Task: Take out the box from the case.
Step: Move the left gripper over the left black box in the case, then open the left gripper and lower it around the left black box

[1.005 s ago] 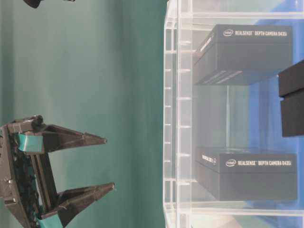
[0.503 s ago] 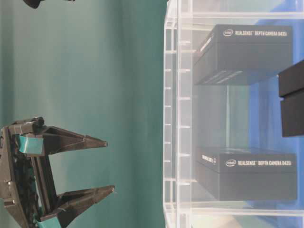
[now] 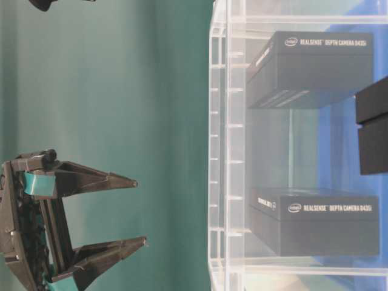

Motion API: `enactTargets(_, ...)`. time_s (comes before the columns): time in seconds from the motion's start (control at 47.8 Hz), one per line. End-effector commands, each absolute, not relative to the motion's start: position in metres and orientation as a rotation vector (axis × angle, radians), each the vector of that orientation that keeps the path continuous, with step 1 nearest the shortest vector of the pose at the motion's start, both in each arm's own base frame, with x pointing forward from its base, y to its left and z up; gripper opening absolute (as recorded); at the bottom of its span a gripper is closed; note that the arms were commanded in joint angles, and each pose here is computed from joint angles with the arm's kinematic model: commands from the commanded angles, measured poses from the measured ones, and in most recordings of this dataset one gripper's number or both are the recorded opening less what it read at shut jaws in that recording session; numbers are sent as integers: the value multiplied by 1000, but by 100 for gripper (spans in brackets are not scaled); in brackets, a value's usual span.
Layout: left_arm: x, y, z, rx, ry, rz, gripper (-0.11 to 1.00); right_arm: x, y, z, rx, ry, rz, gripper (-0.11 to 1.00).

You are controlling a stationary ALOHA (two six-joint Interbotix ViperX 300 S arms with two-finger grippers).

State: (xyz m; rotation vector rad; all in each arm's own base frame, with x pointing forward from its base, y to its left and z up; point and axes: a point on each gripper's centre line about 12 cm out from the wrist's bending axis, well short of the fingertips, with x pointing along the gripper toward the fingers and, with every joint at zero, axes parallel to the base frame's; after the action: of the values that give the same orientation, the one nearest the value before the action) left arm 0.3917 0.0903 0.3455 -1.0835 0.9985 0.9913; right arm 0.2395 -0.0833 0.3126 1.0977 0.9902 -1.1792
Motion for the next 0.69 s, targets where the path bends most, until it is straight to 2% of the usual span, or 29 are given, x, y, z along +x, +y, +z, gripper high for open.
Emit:
enactTargets(0.0,390,90,355,-1089,971,979,91,238,-84,319,1099,964,-1166,87)
enactTargets(0.67,392,92,314,-1129,963,1014,91,238,-85,312,1087,963,-1164,87)
